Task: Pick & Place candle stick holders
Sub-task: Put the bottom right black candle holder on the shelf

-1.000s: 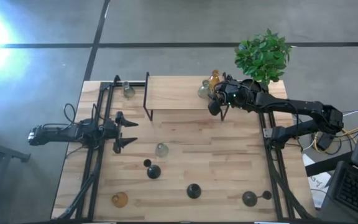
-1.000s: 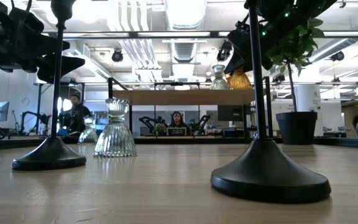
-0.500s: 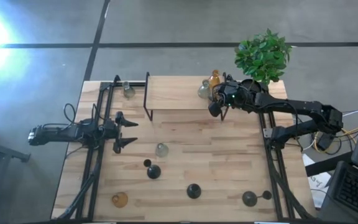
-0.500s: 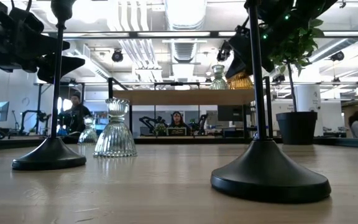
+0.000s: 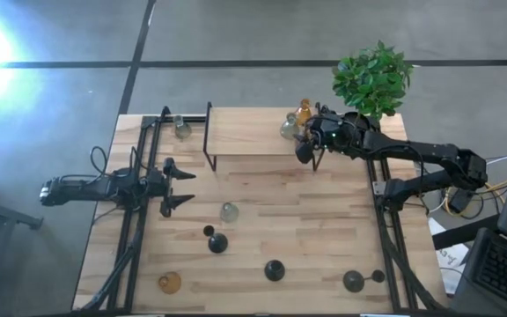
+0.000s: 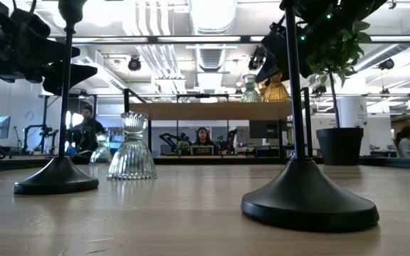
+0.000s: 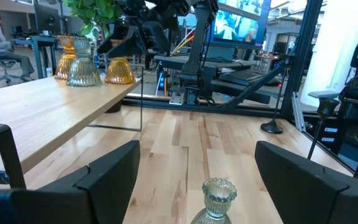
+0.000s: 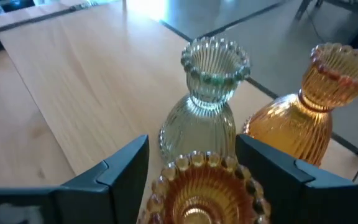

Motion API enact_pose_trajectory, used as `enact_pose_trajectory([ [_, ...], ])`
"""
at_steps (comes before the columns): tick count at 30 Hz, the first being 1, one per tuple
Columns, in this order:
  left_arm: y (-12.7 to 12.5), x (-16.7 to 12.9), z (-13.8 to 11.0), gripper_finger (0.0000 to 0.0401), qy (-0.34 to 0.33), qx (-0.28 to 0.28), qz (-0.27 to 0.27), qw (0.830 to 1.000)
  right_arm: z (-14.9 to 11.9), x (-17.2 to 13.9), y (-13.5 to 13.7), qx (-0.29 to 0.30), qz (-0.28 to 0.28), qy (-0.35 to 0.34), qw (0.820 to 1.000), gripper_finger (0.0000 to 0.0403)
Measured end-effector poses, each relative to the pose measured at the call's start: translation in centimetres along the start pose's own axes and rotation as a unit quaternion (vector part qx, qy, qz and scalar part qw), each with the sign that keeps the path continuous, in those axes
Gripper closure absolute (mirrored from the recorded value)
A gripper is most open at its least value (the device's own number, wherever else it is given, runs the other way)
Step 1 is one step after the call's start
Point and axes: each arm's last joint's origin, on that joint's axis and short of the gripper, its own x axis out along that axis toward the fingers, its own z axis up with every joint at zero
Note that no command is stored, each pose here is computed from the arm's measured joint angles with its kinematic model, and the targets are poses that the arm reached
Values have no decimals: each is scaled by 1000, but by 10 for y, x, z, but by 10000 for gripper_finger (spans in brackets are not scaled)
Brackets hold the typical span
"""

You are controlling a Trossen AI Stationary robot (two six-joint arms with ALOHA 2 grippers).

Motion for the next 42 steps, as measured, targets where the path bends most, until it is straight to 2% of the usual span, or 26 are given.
enact_pose_trajectory([
  [6,0,0,0,78,0,0,0,1000,11,-10,-1,-1,6,-48,999,164],
  [10,0,0,0,78,0,0,0,1000,21,-28,-5,8,13,-81,997,169],
  [18,0,0,0,78,0,0,0,1000,37,-87,-5,18,112,-167,979,190],
  [25,0,0,0,78,0,0,0,1000,32,-123,-5,38,157,-180,970,220],
  [31,0,0,0,78,0,0,0,1000,29,-130,-3,34,170,-176,969,242],
  [42,0,0,0,78,0,0,0,1000,28,-119,3,28,171,-157,972,269],
])
